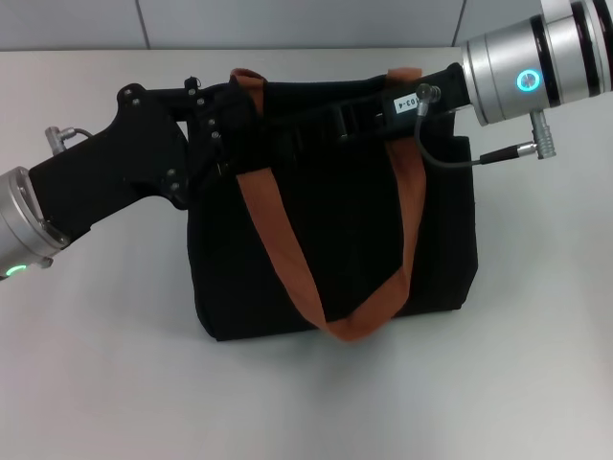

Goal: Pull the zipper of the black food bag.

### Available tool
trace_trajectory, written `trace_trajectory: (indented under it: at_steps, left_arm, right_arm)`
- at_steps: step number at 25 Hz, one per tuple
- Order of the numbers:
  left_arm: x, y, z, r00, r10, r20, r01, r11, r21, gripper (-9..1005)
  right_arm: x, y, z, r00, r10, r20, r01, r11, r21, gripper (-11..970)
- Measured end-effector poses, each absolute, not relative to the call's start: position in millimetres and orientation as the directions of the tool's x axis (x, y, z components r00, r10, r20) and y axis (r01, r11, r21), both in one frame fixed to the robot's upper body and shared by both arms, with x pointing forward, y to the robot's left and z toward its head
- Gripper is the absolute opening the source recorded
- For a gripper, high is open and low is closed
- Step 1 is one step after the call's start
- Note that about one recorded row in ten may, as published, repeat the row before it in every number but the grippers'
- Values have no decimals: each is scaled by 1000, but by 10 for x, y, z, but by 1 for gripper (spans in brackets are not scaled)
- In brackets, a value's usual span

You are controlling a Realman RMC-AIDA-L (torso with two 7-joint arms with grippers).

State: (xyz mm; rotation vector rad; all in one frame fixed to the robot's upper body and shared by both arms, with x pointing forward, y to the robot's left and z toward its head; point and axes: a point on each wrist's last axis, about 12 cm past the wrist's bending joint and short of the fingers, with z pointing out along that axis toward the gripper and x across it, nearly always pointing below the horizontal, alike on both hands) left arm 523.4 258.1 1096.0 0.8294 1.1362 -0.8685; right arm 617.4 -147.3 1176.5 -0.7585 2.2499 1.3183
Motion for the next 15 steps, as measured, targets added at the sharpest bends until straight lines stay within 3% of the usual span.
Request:
trace_trajectory:
  at_steps: [5, 9, 15]
  left_arm:
    - [5233, 2583, 10961, 191, -150, -970, 897, 429, 110, 23]
    - [5235, 2584, 10963, 193, -151, -970, 896, 430, 111, 23]
    - [5224, 2611, 10961, 195, -148, -970, 892, 437, 113, 24]
  right_arm:
    - [6183, -1499, 11775, -759, -241, -604, -643, 418, 642, 85]
    - [6178, -1625, 11774, -770, -226, -596, -622, 475, 623, 49]
    - [6003, -2278, 11936, -774, -83, -628, -530, 627, 570, 5]
